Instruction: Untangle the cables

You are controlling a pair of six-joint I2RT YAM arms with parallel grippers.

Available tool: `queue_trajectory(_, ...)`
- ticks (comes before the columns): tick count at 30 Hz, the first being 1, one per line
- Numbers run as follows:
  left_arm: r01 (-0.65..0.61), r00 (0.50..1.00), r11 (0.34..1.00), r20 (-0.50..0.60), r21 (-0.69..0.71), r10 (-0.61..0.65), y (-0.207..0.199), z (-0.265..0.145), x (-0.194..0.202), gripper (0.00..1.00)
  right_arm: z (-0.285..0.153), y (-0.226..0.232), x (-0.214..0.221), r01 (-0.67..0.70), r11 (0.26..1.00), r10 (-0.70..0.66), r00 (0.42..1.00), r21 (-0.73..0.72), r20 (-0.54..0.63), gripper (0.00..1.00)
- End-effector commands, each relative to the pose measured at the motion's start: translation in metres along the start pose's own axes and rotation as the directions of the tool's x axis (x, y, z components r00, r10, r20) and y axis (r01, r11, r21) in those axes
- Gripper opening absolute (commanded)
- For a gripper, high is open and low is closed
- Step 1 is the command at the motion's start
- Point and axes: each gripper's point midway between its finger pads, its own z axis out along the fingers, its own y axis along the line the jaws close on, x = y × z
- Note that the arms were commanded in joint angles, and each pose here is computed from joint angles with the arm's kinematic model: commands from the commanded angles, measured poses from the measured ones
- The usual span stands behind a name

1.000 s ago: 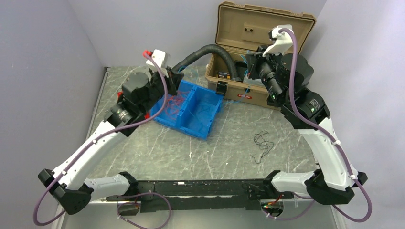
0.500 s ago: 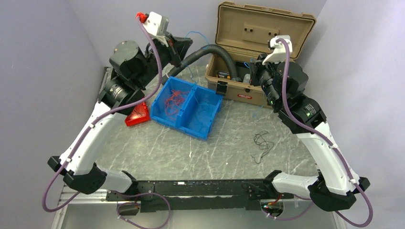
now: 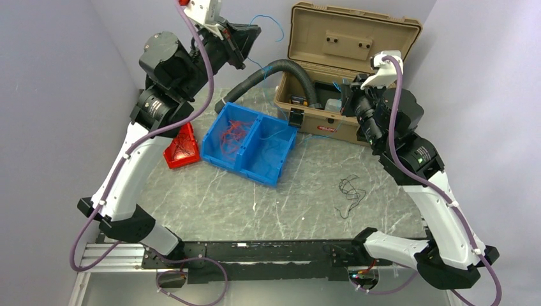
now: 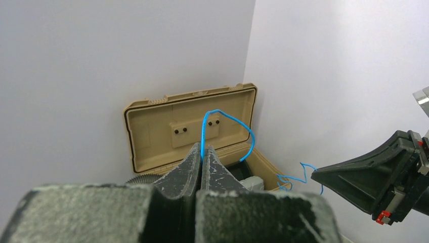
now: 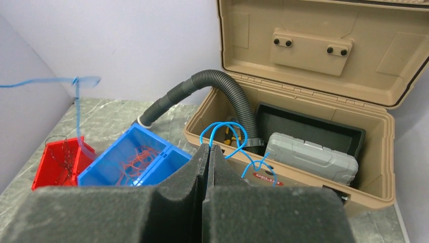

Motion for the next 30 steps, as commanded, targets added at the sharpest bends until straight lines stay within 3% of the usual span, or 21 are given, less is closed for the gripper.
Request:
queue_trajectory(1, -0.007, 0.999, 1.0, 0.046, 0.003, 0.007, 0.001, -0.005, -0.012, 0.0, -0.001, 0.001, -0.011, -0.027, 1.0, 0.027, 0.999, -0.012, 0.042, 0.0)
queue_trajectory(9, 0.02, 0.998, 0.998, -0.056, -0.056, -0.023, 0.027, -0.007, 0.054, 0.0, -0.002, -0.001, -0.007, -0.027, 1.0, 0.027, 0.999, -0.006, 0.036, 0.0)
queue_trajectory(20, 0.104, 0.957, 0.986, -0.255, -0.133, -0.135, 0.051, -0.019, 0.199, 0.0, -0.006, -0.004, 0.002, -0.019, 1.0, 0.019, 1.0, -0.002, 0.02, 0.0)
queue_trajectory(30, 0.081, 0.916, 0.985, -0.379, -0.154, -0.135, 0.061, -0.005, 0.242, 0.0, -0.008, -0.006, 0.007, -0.022, 1.0, 0.022, 1.0, 0.002, 0.014, 0.0)
